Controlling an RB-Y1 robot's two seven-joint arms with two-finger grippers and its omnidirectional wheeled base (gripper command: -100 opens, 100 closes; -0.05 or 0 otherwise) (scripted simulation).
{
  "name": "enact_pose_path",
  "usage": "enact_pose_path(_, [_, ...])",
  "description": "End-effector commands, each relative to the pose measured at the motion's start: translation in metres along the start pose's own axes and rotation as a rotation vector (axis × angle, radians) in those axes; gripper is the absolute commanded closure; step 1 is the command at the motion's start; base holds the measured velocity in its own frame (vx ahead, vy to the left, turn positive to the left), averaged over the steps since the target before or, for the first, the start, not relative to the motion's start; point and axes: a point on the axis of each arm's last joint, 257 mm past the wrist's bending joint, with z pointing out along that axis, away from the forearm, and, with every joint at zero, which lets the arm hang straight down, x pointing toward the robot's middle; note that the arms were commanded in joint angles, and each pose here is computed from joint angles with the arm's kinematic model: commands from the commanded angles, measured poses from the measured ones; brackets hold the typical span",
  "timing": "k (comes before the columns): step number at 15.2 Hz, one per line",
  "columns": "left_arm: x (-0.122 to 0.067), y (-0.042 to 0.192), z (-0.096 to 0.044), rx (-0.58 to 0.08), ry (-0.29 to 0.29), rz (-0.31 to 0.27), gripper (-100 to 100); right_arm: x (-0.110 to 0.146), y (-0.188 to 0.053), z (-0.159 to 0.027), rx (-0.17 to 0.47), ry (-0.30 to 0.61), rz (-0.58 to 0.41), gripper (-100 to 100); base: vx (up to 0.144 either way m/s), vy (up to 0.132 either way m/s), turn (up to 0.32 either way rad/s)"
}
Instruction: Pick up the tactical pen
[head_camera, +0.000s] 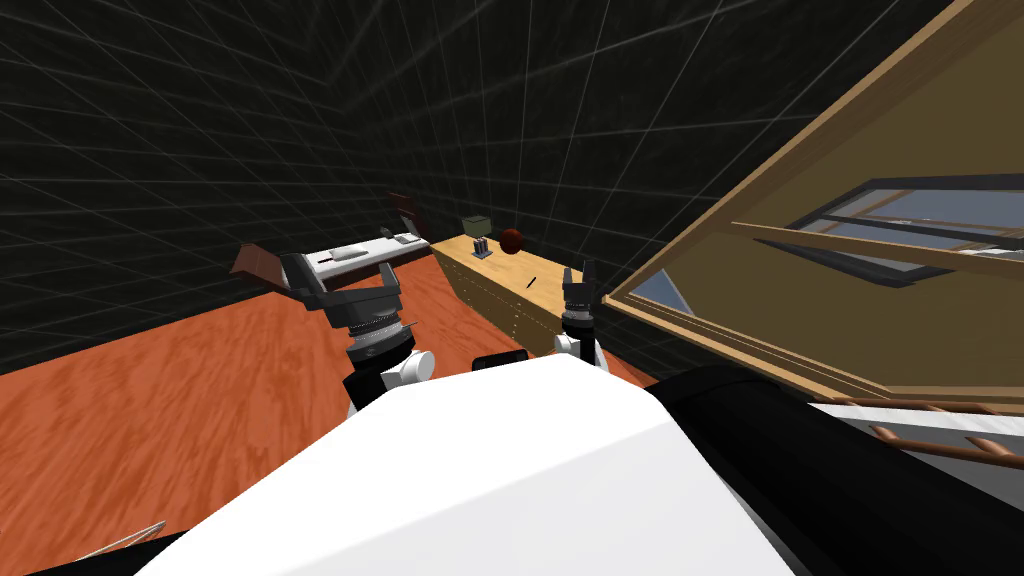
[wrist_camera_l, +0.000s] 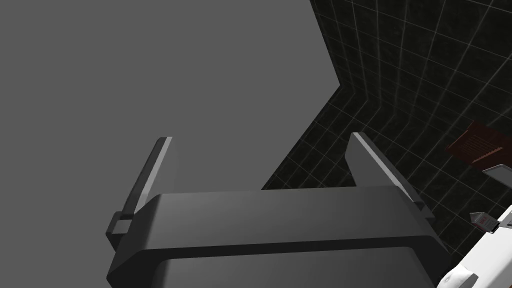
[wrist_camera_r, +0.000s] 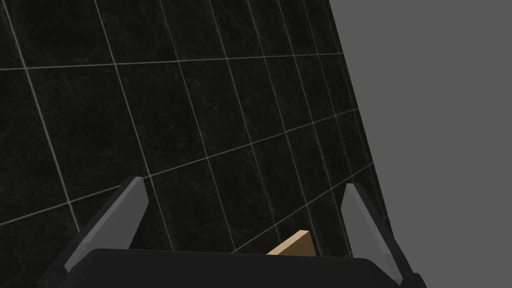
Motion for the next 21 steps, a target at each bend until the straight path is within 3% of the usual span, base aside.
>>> enact_pose_path(1, [0.0, 0.0, 0.0, 0.0, 0.0, 0.0, 0, 0.002, -0.005, 0.001, 0.013, 0.027, -0.001, -100, 0.008, 0.006, -0.015])
enact_pose_path(8, [0.0, 0.0, 0.0, 0.0, 0.0, 0.0, 0, -0.005, -0.039, 0.01, 0.119, 0.087, 0.021, -100, 0.047, 0.039, -0.04])
enact_pose_path(21, [0.0, 0.0, 0.0, 0.0, 0.0, 0.0, 0, -0.038, -0.098, 0.023, 0.316, 0.04, 0.091, -100, 0.047, 0.041, -0.039])
